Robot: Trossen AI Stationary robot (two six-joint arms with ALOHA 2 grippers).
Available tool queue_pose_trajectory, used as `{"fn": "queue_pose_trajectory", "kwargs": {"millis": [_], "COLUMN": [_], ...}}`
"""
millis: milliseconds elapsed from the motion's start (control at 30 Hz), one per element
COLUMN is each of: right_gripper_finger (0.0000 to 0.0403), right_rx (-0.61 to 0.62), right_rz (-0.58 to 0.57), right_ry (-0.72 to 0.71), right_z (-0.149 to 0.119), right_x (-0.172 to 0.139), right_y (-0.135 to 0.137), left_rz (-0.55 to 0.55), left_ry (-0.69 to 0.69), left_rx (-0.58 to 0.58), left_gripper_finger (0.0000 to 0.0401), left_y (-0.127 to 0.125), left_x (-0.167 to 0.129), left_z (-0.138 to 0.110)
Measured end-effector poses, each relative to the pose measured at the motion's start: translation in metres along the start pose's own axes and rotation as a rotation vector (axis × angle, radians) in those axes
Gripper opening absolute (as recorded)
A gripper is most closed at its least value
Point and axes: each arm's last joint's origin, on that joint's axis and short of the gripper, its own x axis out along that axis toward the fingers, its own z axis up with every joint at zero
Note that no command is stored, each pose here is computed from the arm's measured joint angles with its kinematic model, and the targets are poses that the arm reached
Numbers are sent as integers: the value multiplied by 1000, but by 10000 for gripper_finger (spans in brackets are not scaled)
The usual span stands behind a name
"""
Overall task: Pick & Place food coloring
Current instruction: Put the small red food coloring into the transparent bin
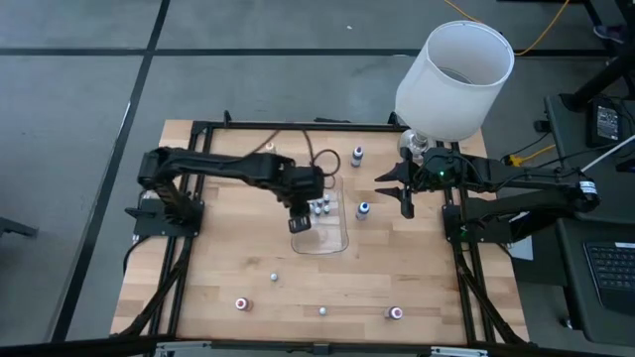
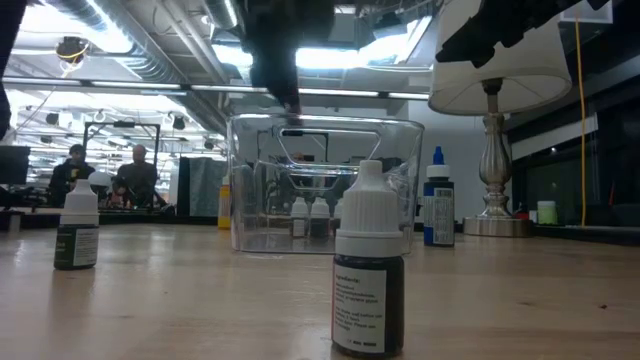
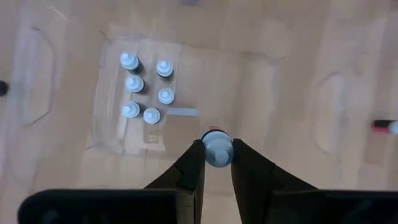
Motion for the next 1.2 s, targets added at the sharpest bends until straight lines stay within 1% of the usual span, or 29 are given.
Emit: {"fn": "queue_pose_trajectory", "kwargs": {"millis": [267, 433, 500, 633, 800, 933, 1000, 1200], "right_gripper_finger": [138, 138, 138, 138, 138, 138, 138, 138], "right_rx": [0, 0, 0, 0, 0, 1, 1, 5], "right_rz": [0, 0, 1, 1, 2, 3, 3, 2], "right_ry": [9, 10, 11, 20, 38, 45, 45, 46], "right_z": [-1, -1, -1, -2, -4, -4, -4, -4], "right_x": [0, 0, 0, 0, 0, 0, 0, 0], "right_y": [0, 0, 0, 0, 0, 0, 0, 0], "left_rz": [36, 17, 10, -3, 10, -31, -42, -29], "left_ry": [94, 21, 1, -6, -23, -51, -73, -52], "left_rx": [56, 56, 50, 46, 108, 169, 169, 161], "left_gripper_finger": [58, 58, 58, 58, 58, 58, 58, 58], "left_y": [4, 2, 3, 3, 5, 7, 9, 19], "left_x": [54, 78, 83, 83, 83, 93, 96, 103], "left_z": [6, 2, -1, -1, 1, 6, 9, 9]}}
